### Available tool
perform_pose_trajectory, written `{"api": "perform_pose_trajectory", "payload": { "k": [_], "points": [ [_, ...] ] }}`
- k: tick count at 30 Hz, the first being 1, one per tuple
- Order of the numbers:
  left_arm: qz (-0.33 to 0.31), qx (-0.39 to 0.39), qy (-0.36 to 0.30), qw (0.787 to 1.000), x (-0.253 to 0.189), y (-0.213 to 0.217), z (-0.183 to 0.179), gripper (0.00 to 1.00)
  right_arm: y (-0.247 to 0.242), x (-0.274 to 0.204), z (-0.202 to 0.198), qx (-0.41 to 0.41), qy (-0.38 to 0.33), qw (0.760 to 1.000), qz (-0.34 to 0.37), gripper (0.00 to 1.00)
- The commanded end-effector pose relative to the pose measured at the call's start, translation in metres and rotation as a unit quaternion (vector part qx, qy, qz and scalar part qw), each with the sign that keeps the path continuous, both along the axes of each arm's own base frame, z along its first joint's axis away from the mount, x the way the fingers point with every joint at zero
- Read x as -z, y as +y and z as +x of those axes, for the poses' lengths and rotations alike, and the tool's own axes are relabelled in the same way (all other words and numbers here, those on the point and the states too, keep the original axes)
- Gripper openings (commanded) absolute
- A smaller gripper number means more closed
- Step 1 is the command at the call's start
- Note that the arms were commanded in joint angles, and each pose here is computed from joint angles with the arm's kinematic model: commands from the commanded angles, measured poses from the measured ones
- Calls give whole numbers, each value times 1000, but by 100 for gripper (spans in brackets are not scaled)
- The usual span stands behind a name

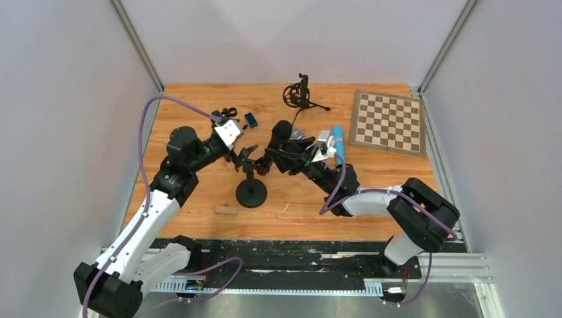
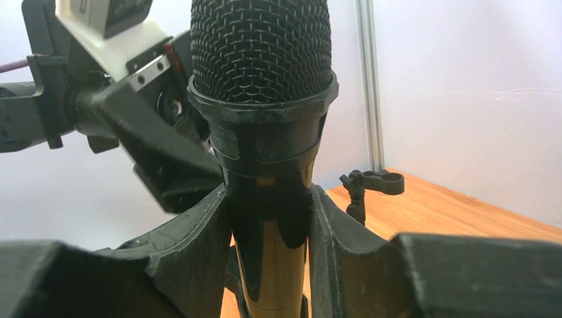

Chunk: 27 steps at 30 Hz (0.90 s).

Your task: Attach the microphones to the stand

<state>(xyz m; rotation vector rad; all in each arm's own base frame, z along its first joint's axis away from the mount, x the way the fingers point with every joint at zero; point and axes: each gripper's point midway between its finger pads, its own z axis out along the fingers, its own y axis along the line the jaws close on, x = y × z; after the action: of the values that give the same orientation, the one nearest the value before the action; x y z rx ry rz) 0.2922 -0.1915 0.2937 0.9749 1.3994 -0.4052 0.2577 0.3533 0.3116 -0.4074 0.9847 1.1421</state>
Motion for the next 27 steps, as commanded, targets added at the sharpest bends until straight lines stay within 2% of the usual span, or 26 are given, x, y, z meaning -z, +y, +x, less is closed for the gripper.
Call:
{"api": "perform_pose_trajectory", "payload": {
  "k": [1,11,23,27],
  "points": [
    [-36,-76,-62,995,-37,26,17,100,6,-19,-14,-19,-37,999,3,0],
    [-39,-131,-26,990,-31,46,36,100,3,-21,-3,21,-28,998,-55,0],
    [-27,-175,-20,984,-24,61,46,100,31,-10,-7,-35,-18,996,-80,0],
    [-25,-195,-21,980,-24,68,48,100,34,-6,-7,-35,-14,995,-90,13]
  ]
}}
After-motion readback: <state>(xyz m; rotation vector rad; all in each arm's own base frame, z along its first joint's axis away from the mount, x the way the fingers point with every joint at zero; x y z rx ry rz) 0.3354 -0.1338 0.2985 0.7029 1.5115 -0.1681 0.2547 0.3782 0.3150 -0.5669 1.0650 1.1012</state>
